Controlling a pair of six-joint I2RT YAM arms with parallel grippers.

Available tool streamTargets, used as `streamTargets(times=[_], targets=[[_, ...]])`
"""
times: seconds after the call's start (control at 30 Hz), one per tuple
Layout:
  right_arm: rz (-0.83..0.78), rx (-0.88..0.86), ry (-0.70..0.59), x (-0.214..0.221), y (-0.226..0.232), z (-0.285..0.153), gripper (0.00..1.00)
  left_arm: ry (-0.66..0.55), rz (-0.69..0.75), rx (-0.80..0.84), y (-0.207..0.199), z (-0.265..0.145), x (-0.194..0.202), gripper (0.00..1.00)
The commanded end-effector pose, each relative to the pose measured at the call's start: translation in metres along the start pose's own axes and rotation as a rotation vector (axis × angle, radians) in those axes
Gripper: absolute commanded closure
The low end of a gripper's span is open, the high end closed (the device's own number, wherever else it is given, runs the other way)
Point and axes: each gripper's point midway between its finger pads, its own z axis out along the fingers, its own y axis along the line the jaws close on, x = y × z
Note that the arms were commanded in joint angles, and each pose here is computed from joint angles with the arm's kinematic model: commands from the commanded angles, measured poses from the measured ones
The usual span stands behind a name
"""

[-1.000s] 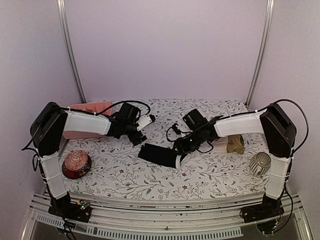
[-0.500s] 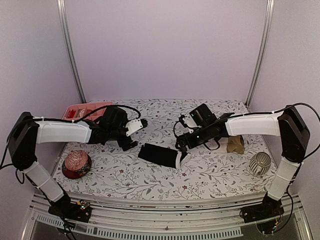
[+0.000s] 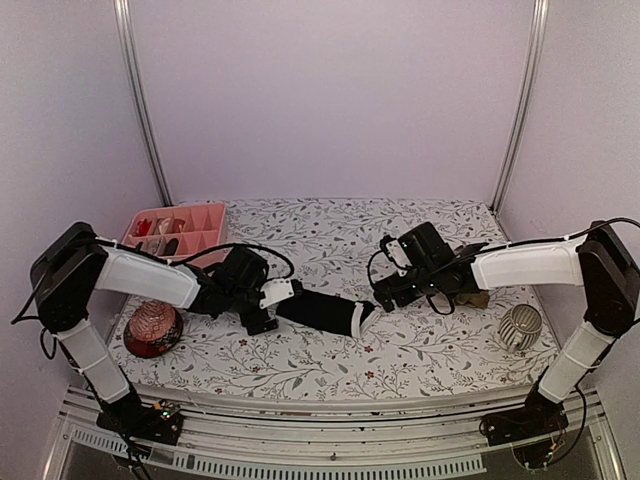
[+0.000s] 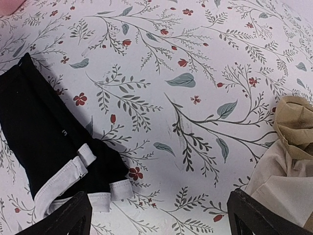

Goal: Roll the underwear
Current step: Rotate the underwear at the center of the board.

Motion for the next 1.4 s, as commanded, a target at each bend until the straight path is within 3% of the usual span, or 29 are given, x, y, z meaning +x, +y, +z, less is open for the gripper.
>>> streamTargets(times=[0.0,0.3,0.53,0.7,1.03,1.23,1.37], targets=[[-0.009,0.025,-0.070,-0.013,-0.006,-0.007,0.01,0.037,0.004,-0.093,0.015,0.016,-0.002,0.01],[-0.032,0.076,-0.086,-0.013,-0.016,-0.009,0.01,0.057,-0.074,-0.201,0.076,0.046,-0.025,0.02],[-0.055,0.141,-0.012,0.002,-0.025,0.003,0.01,0.107,-0.132,-0.116,0.093,0.094,-0.048,0.01],[-0.108,0.092,0.096,0.024,-0.015,0.019,0.01,0.033,-0.153,-0.062,0.101,0.070,-0.069,0.01],[-0.280,0.048,0.224,0.051,0.019,0.039,0.01,-0.035,-0.156,-0.039,0.080,0.020,-0.043,0.02],[-0.408,-0.068,0.231,0.057,0.075,0.043,0.01,-0.167,-0.060,-0.004,0.055,-0.009,-0.041,0.02],[-0.451,-0.126,0.185,0.046,0.107,0.040,0.01,-0.247,0.078,0.027,0.024,-0.024,-0.040,0.01]])
